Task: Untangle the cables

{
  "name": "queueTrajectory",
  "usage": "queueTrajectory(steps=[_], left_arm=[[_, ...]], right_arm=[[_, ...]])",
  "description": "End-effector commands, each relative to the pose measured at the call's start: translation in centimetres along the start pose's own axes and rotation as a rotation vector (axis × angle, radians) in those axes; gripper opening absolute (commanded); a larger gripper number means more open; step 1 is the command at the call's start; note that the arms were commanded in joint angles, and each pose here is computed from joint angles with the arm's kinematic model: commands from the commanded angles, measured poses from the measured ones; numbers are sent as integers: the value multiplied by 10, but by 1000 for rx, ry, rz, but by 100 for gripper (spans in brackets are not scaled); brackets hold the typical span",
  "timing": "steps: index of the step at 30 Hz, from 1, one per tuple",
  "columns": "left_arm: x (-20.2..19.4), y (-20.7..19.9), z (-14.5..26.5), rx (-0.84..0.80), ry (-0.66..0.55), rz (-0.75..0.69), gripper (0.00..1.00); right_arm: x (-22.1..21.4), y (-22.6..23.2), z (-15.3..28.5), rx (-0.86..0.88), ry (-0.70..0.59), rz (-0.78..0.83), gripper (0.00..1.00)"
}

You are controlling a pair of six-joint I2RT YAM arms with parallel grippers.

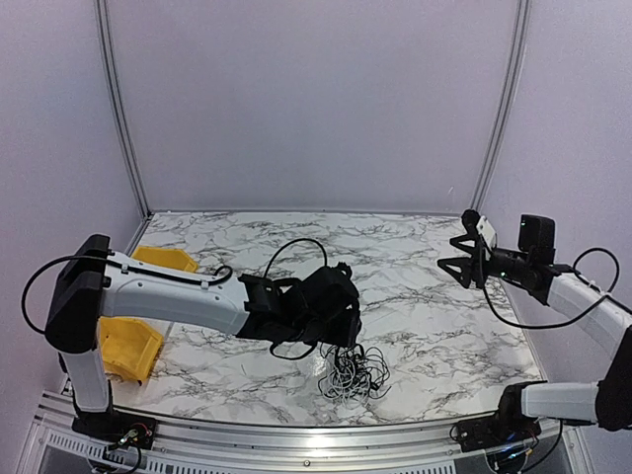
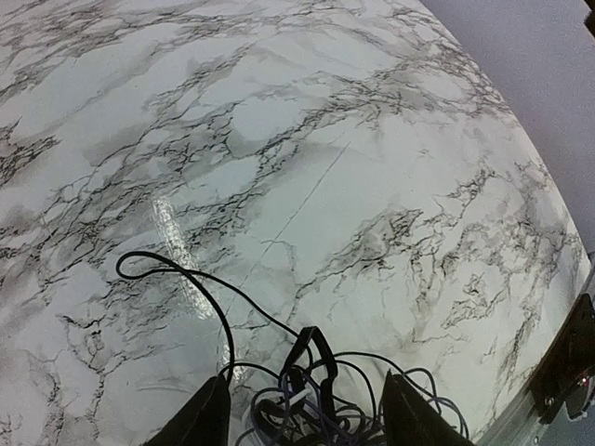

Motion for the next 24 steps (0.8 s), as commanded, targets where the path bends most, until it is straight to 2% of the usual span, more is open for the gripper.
queueTrajectory(steps=[1, 6, 13, 15, 17, 24], left_arm=[[-3, 18, -13, 60, 63, 66, 55], [-9, 30, -31, 77, 100, 72, 43], [15, 37, -27, 82, 49, 47, 0], [22, 38, -18, 83, 26, 44, 0], [27, 38, -9, 67, 3, 52, 0], [20, 50, 16, 54, -53, 122, 0]], right_arm=[[-5, 8, -5, 41, 21, 22, 71], [-10, 14, -14, 68, 48, 31, 71], [-18, 36, -27, 166, 86, 51, 69], [-17, 51, -28, 240, 73, 29, 72], [-16, 70, -32, 314, 74, 27, 78], [-37, 131, -66, 435, 186, 144, 88]])
Point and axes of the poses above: each gripper's point midway between its finger pads, its own z axis back along the fingers, its own y axis along the line the jaws close on, x = y × z, the point moved 2 cm from there along z, back along the fingers, and after that the axes turned 14 degrees about -z, right-handed, at the moved point
